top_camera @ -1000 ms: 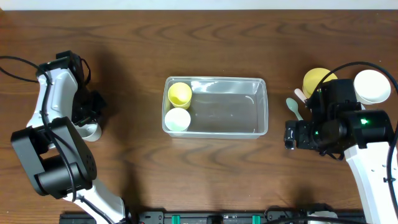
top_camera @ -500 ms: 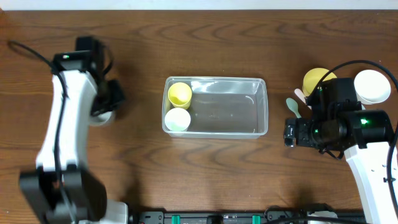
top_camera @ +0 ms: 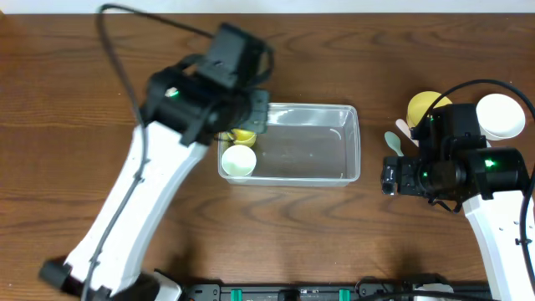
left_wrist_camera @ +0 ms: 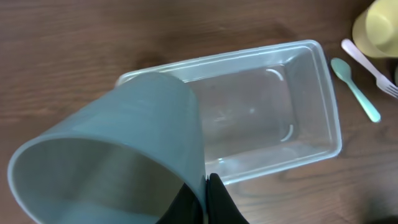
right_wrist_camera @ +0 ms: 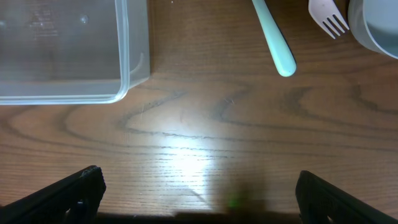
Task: Pack container
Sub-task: 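Stack the light blue cup onto the yellow cup in the container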
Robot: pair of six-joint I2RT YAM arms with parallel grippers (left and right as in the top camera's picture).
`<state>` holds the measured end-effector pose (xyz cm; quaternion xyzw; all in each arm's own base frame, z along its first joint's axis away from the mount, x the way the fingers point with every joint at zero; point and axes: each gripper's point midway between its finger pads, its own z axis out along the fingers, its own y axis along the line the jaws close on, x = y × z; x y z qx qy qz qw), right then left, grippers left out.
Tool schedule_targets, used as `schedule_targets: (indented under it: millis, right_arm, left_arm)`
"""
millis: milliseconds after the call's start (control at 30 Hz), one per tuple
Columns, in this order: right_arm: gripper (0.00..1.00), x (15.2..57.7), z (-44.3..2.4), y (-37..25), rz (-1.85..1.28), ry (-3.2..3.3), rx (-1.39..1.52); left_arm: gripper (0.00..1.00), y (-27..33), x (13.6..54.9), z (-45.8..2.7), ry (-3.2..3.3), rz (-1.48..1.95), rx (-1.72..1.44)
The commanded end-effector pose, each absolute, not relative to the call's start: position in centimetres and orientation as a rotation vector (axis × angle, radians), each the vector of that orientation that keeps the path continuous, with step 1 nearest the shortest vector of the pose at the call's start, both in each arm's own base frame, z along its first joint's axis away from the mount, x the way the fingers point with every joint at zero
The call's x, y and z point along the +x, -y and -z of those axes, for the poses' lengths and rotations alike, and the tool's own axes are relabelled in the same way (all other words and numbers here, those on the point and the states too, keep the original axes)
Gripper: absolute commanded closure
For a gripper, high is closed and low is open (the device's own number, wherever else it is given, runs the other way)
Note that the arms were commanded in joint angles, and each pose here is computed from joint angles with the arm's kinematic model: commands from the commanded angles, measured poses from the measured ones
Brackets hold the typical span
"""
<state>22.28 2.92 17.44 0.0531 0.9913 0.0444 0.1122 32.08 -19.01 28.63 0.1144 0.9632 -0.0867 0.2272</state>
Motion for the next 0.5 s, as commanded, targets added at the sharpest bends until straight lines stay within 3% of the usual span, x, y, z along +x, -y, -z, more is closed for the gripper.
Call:
schedule_targets:
  millis: [0,233,467]
  right_arm:
    - [0.01,22.7,-17.9,-2.8,-0.129,-2.892,0.163]
    - [0.01,22.7,-17.9,-2.8,-0.129,-2.892,0.163]
    - [0.01,22.7,-17.9,-2.8,-0.128,-2.892,0.163]
  left_arm:
    - [0.94,20.8,33.4,-25.6,-2.723,0.199,0.384]
    - [0.94,23.1,34.4,-18.7,-2.893,0.172,0.482]
    - [0.94,23.6,35.3,-14.6,-2.953,0.121,0.574]
